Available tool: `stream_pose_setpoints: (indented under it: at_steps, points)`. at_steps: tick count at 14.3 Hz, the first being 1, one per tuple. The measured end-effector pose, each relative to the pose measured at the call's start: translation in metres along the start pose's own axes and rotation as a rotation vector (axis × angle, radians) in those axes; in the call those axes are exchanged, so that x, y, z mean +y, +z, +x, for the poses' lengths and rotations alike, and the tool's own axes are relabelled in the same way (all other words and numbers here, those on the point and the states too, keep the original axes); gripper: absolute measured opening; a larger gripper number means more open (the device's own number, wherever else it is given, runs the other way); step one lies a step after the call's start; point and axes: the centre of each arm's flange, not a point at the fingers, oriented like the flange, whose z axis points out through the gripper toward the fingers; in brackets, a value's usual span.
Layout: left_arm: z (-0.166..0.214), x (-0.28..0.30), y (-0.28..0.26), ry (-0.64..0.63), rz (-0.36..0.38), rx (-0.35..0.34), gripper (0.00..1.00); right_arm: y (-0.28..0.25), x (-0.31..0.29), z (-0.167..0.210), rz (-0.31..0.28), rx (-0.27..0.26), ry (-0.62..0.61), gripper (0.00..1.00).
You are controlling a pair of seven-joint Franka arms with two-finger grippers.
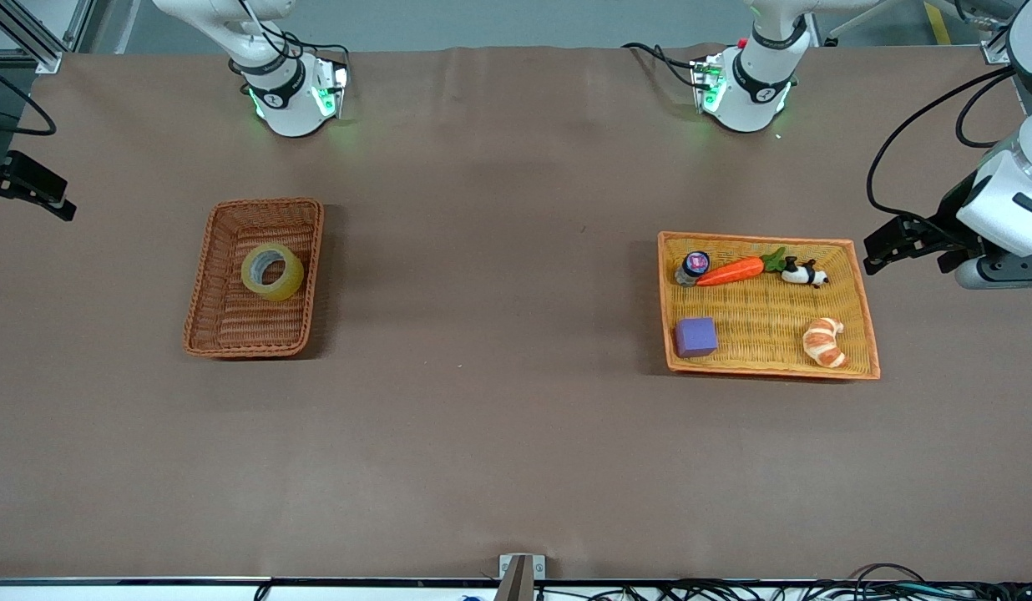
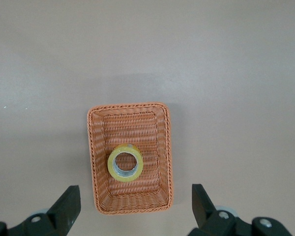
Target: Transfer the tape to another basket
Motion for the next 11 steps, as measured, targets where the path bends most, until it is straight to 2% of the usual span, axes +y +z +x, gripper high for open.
stream_pose_setpoints:
  at_steps: [11]
  points:
    - [-0.018,0.003,-0.020,0.006,0.002,0.009,1.00,0.000,-0.002,0.000,0.001,0.000,-0.003,1.00]
